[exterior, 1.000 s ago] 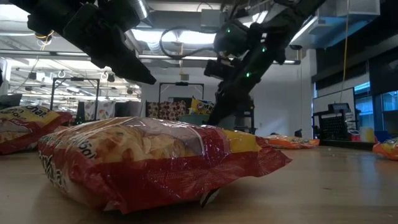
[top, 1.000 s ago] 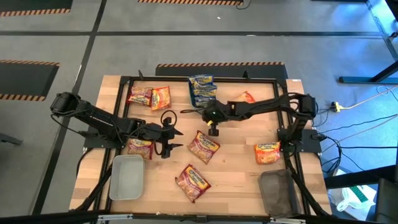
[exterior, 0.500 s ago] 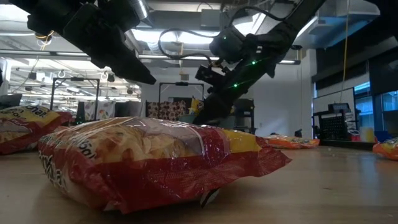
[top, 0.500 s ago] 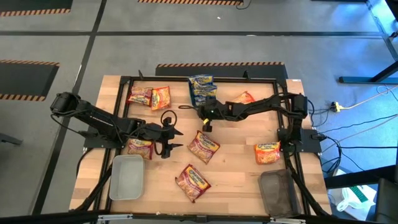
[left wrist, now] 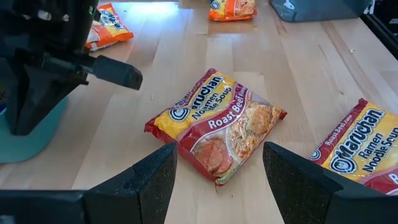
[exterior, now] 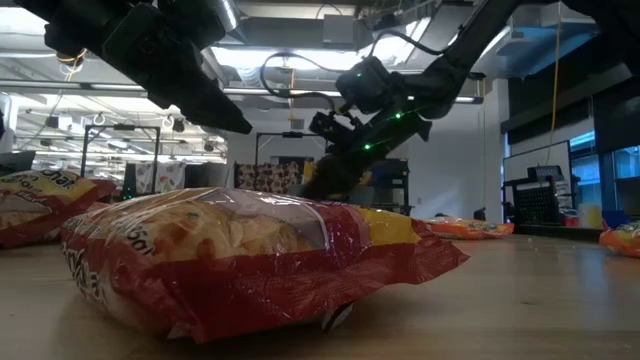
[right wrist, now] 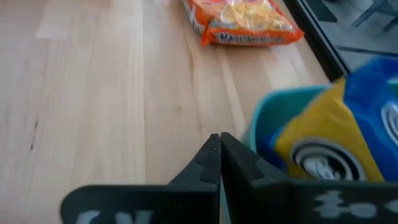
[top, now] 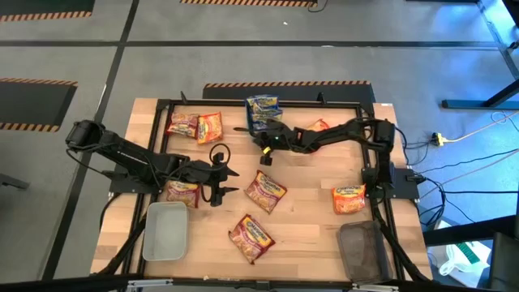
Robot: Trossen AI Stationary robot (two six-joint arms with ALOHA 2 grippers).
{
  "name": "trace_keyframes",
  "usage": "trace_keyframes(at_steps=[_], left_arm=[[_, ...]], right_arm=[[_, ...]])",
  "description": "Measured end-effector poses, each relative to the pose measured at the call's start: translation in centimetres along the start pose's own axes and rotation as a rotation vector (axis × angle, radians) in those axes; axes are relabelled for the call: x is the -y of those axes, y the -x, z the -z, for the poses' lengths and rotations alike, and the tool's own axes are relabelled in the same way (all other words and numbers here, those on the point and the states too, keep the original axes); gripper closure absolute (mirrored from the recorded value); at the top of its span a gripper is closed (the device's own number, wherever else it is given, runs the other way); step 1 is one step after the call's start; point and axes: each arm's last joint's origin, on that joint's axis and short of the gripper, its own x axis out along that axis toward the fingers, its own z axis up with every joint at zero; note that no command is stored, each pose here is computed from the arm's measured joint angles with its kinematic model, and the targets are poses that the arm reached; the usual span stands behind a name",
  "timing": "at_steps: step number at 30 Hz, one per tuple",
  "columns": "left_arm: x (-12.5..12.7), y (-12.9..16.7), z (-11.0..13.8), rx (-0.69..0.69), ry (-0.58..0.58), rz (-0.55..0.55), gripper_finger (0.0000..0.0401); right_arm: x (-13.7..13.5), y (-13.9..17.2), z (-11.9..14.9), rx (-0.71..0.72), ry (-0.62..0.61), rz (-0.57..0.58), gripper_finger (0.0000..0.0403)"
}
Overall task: Sort Maruchan noodles
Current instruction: Adjust the green bin on the table, then put the red noodle pack into the gray bin
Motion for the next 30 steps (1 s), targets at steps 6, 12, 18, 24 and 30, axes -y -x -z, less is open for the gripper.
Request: trace_keyframes(at_steps=[6,12,18,24,30], left_arm=[[0.0,0.0,0.0,0.001,-0.001,0.0,0.0169],[0.0,0.0,-0.1,0.006,0.0,0.001,0.0169],[0.0,0.0,-0.1,0.012,0.005,0.002,0.0169],[0.0,0.0,-0.1,0.014,0.005,0.003,0.0169],[0.1,0.0,-0.2,0.018,0.033,0.027,0.0169]], right_arm=[[0.3,-1.1,-0.4,0.018,0.026,0.015,0.0402],[0.7,-1.4,-0.8,0.02,0.036,0.025,0.0402],[1.0,-1.4,-1.3,0.034,0.067,0.034,0.0402],[-0.4,-0.1,-2.6,0.03,0.11,-0.005,0.0402],[-4.1,4.4,-5.4,-0.032,0.084,-0.162,0.0402]])
